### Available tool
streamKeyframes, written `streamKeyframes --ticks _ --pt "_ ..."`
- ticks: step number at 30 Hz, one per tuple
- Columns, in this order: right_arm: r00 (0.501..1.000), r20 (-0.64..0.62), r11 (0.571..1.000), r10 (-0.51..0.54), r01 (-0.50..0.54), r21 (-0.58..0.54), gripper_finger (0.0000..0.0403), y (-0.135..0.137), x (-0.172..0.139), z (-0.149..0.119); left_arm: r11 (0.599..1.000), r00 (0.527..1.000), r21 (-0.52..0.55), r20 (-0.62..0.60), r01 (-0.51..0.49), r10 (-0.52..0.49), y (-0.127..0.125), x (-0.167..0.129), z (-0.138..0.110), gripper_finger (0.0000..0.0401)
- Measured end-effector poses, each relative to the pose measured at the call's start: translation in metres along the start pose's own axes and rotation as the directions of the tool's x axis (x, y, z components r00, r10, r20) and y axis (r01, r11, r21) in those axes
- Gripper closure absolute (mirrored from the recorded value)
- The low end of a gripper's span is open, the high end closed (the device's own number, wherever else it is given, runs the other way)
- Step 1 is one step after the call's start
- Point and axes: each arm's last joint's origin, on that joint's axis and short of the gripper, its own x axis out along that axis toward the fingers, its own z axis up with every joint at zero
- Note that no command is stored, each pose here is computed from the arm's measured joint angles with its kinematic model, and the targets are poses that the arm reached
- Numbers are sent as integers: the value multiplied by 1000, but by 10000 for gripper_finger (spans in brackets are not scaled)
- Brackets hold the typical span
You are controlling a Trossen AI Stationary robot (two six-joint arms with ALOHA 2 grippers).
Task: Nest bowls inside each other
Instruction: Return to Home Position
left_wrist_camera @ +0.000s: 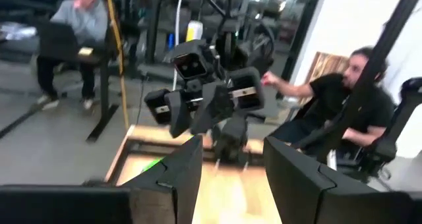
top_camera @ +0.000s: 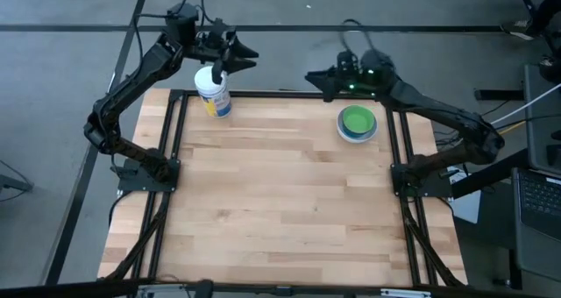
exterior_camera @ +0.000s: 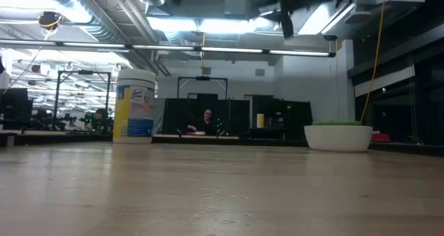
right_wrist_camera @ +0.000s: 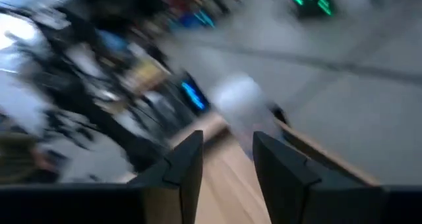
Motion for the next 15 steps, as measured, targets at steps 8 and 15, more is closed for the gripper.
streamKeyframes --ticks 8,15 --pt "951 154 960 268 -250 -122 278 57 -22 11 997 992 33 103 72 -75 -48 49 11 244" --pt "897 152 905 414 -389 -169 286 88 -35 7 994 968 107 247 14 -40 -115 95 14 244"
